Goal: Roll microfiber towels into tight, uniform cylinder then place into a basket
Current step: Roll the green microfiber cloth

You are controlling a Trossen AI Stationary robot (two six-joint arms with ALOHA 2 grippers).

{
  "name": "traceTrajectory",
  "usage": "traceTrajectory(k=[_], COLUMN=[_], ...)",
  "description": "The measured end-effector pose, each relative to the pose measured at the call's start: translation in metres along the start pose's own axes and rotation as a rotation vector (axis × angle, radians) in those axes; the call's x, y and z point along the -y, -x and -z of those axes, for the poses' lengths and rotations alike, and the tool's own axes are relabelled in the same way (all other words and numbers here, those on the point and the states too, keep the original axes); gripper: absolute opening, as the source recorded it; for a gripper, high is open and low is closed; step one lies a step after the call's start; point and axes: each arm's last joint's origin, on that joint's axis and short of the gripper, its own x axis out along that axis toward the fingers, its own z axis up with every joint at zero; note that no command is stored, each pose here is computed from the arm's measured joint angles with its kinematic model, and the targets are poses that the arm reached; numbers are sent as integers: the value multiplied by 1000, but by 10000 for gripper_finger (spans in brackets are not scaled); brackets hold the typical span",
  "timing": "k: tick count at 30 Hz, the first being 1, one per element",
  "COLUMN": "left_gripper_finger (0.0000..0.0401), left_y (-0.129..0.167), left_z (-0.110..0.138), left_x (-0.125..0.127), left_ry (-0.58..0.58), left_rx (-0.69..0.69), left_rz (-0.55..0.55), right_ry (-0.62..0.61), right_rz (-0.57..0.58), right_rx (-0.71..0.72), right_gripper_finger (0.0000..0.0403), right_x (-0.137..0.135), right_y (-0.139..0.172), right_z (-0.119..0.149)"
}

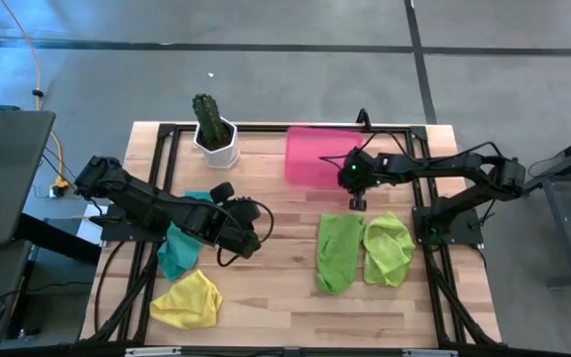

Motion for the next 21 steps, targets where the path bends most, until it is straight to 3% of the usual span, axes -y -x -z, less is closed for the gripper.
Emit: traceTrajectory(k=[21], left_gripper_finger=[115], left_y=[-1], left_z=[0], left_x=[-1], left_ry=[-28], left_rx=[-1], left_rz=[-2], right_ry=[37], right_rz=[20], right_rx=[-39], right_gripper_finger=[105], right_x=[-3], right_y=[-1], right_z=[2])
